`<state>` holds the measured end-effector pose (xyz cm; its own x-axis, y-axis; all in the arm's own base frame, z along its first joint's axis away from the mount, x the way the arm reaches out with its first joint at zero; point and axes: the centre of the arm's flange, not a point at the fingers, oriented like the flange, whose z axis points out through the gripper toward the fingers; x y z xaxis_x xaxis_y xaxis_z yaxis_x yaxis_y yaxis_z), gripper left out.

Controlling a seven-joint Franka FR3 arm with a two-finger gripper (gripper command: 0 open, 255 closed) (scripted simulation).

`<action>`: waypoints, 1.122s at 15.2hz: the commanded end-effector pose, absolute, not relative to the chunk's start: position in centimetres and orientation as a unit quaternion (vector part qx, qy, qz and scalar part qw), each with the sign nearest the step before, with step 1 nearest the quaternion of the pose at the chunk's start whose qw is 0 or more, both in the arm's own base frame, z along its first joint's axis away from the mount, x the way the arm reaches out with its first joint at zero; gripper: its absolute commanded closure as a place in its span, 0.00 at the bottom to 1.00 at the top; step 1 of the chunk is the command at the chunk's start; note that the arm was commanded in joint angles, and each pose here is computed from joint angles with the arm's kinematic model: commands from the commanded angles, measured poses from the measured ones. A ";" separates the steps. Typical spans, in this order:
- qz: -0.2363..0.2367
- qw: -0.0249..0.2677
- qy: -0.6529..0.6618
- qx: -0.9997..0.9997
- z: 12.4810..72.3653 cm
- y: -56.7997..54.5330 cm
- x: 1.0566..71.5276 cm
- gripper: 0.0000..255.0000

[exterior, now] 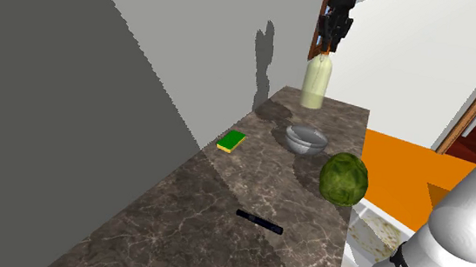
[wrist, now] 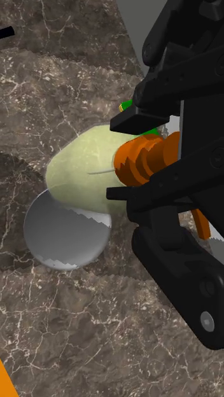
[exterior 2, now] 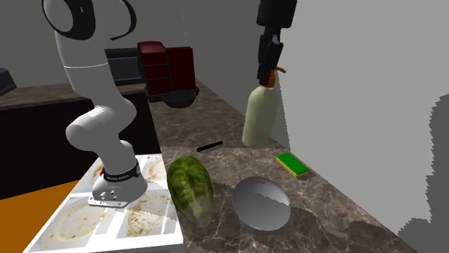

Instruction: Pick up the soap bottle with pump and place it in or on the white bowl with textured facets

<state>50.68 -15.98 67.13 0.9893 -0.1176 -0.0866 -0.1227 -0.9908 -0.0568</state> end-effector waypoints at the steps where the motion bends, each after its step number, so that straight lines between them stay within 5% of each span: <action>1: 0.041 0.031 0.059 -0.997 67.4 -18.5 50.1 1.00; 17: 0.041 0.031 0.059 -0.997 60.6 -21.5 49.8 1.00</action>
